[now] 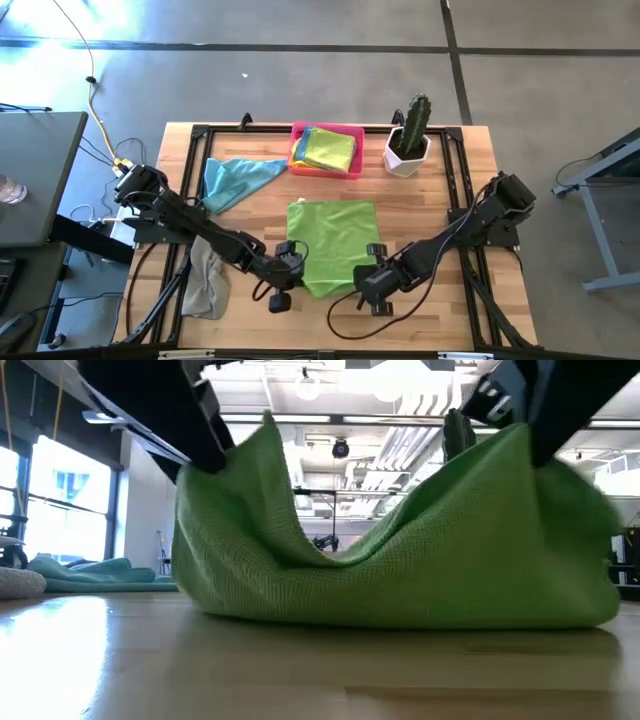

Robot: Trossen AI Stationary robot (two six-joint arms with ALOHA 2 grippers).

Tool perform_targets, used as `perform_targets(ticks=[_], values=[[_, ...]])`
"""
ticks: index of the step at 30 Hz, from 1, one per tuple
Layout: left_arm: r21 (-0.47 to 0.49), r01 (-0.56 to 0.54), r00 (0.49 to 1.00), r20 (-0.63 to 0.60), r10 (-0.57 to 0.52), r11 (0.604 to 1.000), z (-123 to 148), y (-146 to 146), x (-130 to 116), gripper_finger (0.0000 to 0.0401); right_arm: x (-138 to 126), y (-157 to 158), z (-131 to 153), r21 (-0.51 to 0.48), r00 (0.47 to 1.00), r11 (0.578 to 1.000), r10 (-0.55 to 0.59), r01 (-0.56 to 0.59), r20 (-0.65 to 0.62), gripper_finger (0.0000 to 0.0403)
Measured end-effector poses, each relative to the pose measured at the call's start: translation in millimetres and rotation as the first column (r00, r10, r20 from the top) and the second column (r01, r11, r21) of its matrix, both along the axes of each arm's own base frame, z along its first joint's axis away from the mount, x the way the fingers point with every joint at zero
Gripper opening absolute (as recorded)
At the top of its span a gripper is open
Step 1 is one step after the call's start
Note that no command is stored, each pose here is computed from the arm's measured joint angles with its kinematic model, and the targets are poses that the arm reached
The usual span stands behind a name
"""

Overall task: Fold microfiber towels
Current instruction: Fold the green microfiber cloth on the table

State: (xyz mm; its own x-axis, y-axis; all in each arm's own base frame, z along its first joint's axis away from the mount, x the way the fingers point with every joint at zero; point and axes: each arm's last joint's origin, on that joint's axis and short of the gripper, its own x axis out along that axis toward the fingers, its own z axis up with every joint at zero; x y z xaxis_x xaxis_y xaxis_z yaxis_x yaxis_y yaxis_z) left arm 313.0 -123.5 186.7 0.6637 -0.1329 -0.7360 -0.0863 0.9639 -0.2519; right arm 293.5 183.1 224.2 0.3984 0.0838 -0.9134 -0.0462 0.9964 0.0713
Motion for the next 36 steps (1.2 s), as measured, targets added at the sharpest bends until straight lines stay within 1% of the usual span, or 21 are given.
perform_targets(ticks=[2, 4, 7, 9, 12, 16, 20, 21, 23, 25, 29, 36], values=[[0.021, -0.021, 1.0, 0.008, 0.021, 1.0, 0.1, 1.2, 0.4, 0.0, 0.7, -2.6, 0.0, -0.067, 0.999, 0.997, 0.027, -0.025, 0.022, 0.0], [0.05, -0.054, 0.998, 0.017, 0.053, 0.997, -0.1, 4.2, 1.1, 0.0, 1.5, -8.3, -0.5, -0.157, 0.998, 0.986, 0.056, -0.051, 0.029, 0.0], [0.11, -0.108, 0.994, 0.029, 0.106, 0.988, -0.5, 11.0, 2.3, 0.0, 4.6, -22.9, -1.7, -0.241, 0.999, 0.969, 0.055, -0.053, 0.0, 0.0], [0.169, -0.16, 0.987, 0.039, 0.156, 0.972, -1.0, 16.8, 2.5, 0.0, 6.4, -35.2, -2.8, -0.277, 0.999, 0.96, 0.032, -0.041, -0.036, 0.0], [0.253, -0.266, 0.964, 0.067, 0.258, 0.93, -1.7, 25.4, 2.2, 0.0, 8.3, -55.4, -4.2, -0.33, 0.995, 0.944, -0.012, -0.02, -0.096, 0.0], [0.33, -0.389, 0.921, 0.11, 0.374, 0.86, -2.1, 34.7, 0.6, 0.0, 15.6, -80.4, -4.6, -0.347, 0.991, 0.938, -0.043, -0.004, -0.129, 0.0], [0.354, -0.456, 0.886, 0.096, 0.453, 0.817, -4.9, 42.0, -3.1, 0.0, 23.1, -102.8, -5.6, -0.35, 0.987, 0.937, -0.034, -0.023, -0.155, 0.0], [0.368, -0.477, 0.874, 0.099, 0.476, 0.798, -5.5, 43.9, -4.5, 0.0, 24.6, -108.3, -6.3, -0.35, 0.986, 0.936, -0.027, -0.033, -0.166, 0.0], [0.394, -0.533, 0.838, 0.121, 0.532, 0.749, -6.3, 47.9, -7.3, 0.0, 27.7, -119.0, -7.7, -0.346, 0.983, 0.937, -0.01, -0.055, -0.184, 0.0], [0.402, -0.579, 0.805, 0.144, 0.576, 0.709, -6.5, 51.3, -8.9, 0.0, 30.3, -129.5, -9.7, -0.337, 0.979, 0.939, -0.006, -0.064, -0.202, 0.0], [0.406, -0.618, 0.774, 0.161, 0.612, 0.674, -10.8, 56.9, -6.4, 0.0, 33.5, -148.5, -13.6, -0.314, 0.972, 0.947, -0.01, -0.067, -0.236, 0.0], [0.438, -0.634, 0.747, 0.135, 0.651, 0.637, -38.8, 68.1, 5.2, 0.0, 35.4, -173.2, -17.9, -0.275, 0.96, 0.957, 0.012, -0.092, -0.28, 0.0001]])
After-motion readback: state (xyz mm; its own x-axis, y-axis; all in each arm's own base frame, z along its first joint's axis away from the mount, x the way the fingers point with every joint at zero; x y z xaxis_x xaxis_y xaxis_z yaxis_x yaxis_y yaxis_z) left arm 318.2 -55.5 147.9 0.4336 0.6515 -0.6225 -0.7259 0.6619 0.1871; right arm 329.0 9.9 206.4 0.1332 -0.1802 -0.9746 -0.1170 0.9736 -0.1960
